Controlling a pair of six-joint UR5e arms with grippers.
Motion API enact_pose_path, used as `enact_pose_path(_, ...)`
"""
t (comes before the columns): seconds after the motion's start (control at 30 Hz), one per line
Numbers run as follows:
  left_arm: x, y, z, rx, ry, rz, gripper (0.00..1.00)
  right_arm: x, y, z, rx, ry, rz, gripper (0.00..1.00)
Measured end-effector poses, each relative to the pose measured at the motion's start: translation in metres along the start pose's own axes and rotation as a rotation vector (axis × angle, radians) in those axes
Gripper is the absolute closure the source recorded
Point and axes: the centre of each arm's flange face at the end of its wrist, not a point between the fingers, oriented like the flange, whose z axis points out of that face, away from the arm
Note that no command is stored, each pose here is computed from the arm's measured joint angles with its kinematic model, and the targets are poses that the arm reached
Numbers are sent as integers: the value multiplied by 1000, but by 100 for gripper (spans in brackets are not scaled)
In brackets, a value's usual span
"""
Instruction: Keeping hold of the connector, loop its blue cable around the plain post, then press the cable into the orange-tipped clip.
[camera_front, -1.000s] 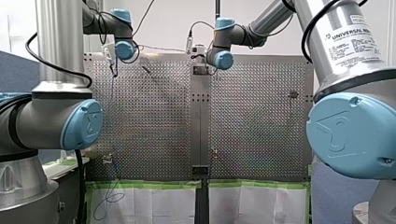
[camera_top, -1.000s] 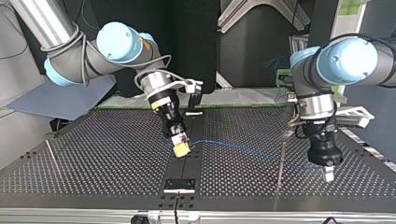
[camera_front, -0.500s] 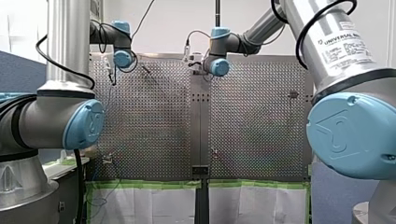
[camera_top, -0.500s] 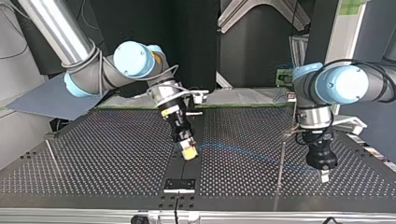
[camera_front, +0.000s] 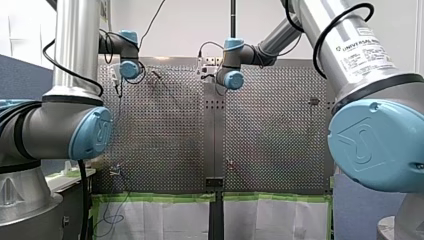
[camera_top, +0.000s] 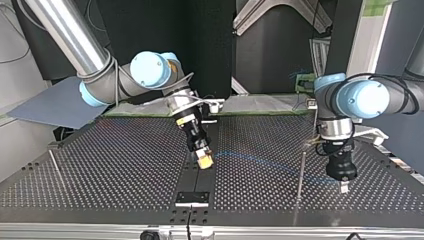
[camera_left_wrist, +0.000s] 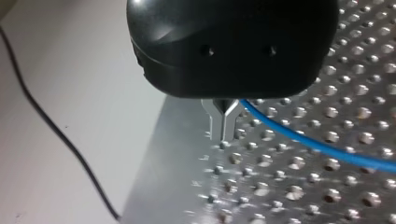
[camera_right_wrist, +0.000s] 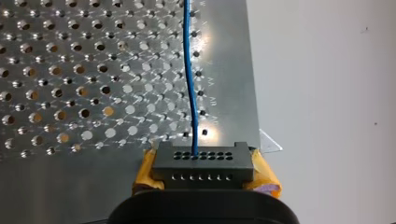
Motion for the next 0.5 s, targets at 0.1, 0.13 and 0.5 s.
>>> enact_pose_path(0.1, 8, 1, 3, 11, 14, 0, 100, -3, 0, 1, 0, 2, 0, 100)
enact_pose_path(0.13, 11, 2, 3, 13, 18, 0, 100, -4, 0, 1, 0, 4, 0, 100)
enact_pose_path(0.5, 48, 10, 12, 20, 74, -9, 100, -17, 2, 1, -2, -7, -1, 100)
